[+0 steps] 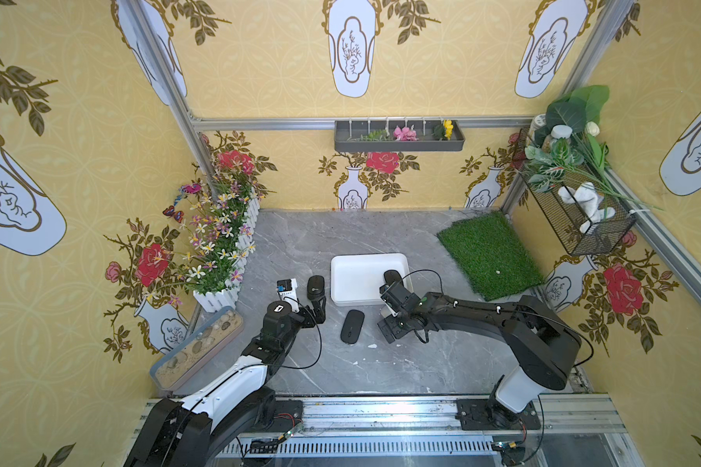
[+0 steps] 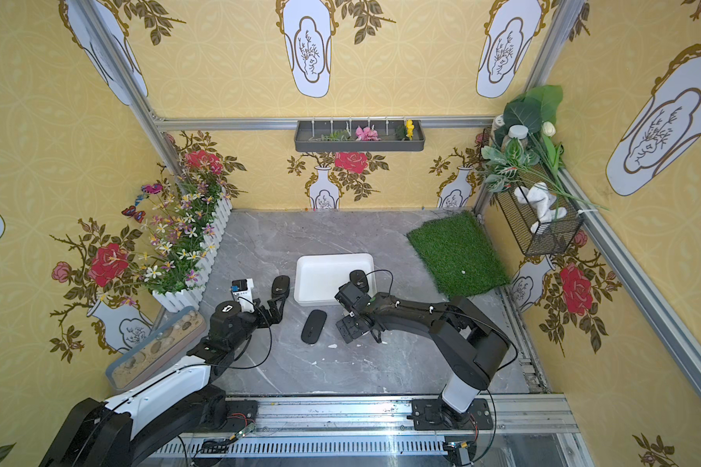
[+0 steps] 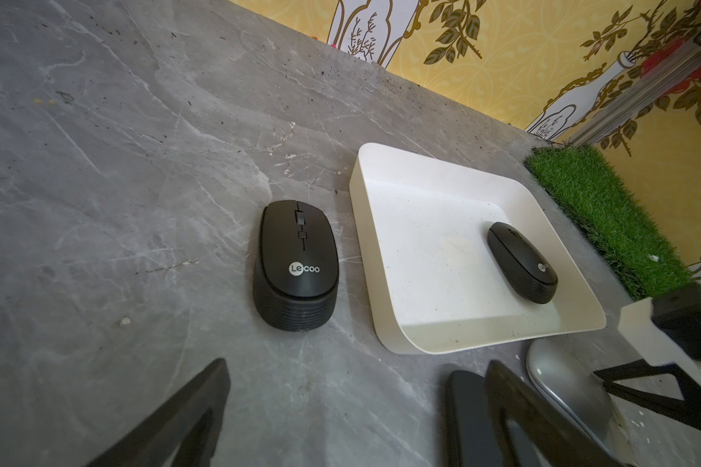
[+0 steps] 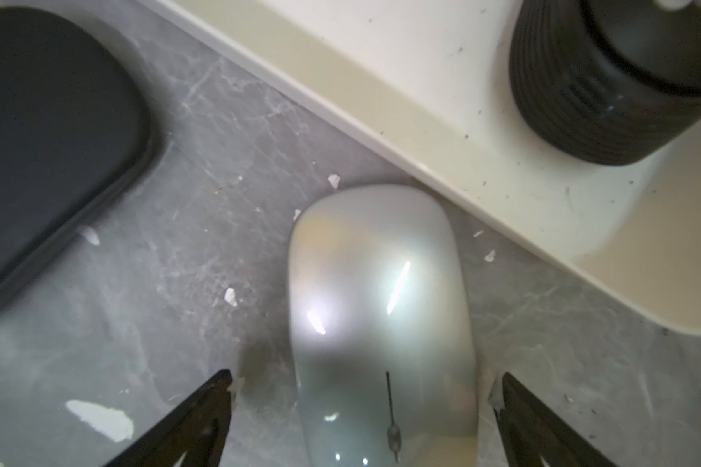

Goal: Put the mouse in the storage box
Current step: Pick up the mouse from the center of the board, then place the mouse in the storage box, then pick up the mouse from the center of the board, then place the mouse in the storage box.

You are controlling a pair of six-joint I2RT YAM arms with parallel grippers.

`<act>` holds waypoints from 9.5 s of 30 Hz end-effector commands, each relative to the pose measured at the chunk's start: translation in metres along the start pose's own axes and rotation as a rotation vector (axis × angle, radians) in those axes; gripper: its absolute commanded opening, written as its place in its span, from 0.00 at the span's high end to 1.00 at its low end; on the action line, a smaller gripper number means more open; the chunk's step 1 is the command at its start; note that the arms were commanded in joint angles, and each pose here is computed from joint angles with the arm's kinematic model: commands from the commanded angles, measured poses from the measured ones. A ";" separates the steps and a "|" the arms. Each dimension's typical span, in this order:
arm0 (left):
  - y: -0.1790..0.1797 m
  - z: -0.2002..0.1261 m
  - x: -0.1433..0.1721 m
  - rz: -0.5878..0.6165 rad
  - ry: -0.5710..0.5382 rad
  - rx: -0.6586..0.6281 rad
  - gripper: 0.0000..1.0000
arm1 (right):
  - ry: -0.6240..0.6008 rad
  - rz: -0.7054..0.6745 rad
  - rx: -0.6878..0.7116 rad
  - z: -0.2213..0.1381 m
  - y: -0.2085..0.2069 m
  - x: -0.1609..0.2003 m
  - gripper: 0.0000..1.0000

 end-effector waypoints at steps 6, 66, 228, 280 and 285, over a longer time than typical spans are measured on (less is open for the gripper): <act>-0.001 0.002 0.000 0.010 0.001 0.009 0.00 | -0.041 -0.004 -0.039 0.006 0.003 -0.010 0.07; 0.002 0.006 -0.001 0.022 0.005 -0.025 0.00 | -0.143 0.118 -0.212 -0.060 0.023 -0.083 0.39; -0.142 0.148 0.003 0.137 0.575 -0.212 0.62 | -0.834 -0.083 0.016 -0.100 -0.035 -0.004 0.03; -0.008 0.016 -0.094 0.005 0.133 -0.459 0.11 | -0.855 -0.126 0.011 -0.103 -0.031 -0.007 0.03; 0.033 0.015 -0.068 -0.082 0.218 -0.517 0.04 | -0.842 -0.144 0.000 -0.099 -0.026 -0.008 0.03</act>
Point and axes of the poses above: each gripper's point midway between its finger pads, its own z axis out along the fingers, its own y axis along the line the jaws close on, x = y × z, the point moved 4 cm from there along -z, back along the fingers, and after that the axes turned 1 degree about z, right-handed, at the moved point
